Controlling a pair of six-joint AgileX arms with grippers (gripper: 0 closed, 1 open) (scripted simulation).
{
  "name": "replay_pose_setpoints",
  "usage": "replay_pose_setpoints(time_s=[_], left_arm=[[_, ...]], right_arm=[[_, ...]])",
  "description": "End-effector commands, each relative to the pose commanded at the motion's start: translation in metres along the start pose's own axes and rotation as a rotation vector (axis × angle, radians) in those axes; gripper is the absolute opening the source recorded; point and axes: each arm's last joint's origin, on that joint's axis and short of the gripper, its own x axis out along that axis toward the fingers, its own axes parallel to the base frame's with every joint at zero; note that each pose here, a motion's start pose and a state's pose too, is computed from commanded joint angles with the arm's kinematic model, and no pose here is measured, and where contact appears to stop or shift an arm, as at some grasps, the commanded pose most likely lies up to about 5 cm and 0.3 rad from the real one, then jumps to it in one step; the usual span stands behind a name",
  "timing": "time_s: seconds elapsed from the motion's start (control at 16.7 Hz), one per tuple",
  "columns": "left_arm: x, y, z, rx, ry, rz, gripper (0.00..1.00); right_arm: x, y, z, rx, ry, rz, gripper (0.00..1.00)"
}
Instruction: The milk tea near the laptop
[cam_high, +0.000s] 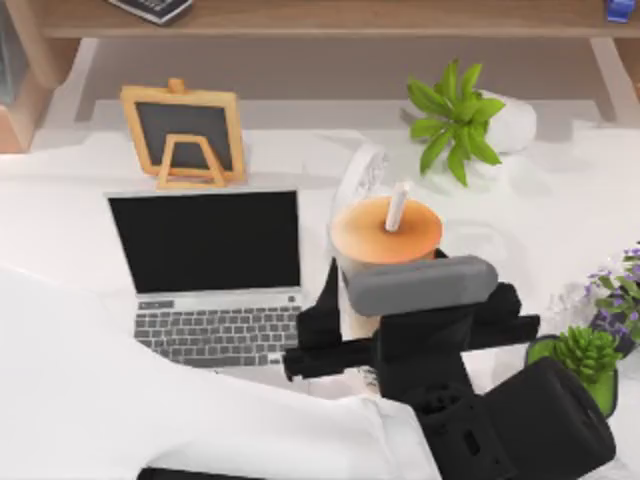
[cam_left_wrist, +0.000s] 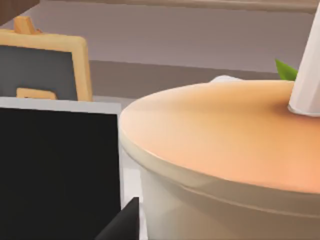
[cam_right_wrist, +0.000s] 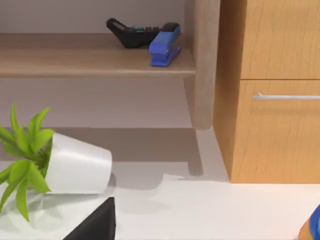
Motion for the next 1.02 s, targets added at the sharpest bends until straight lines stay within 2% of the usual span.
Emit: replay_pose_setpoints(time_s=[0.66, 1.02], left_arm=[[0.0014, -0.0043, 0.0054, -0.067, -0.018, 0.002, 0.00], [0.0029, -0.0059, -0.0012, -0.086, -0.025, 0.004, 0.00]], right_arm=[[0.0000, 0.0000, 0.0000, 0.000, 0.000, 0.000, 1.00], [0.0000, 0.0000, 0.0000, 0.000, 0.000, 0.000, 1.00]])
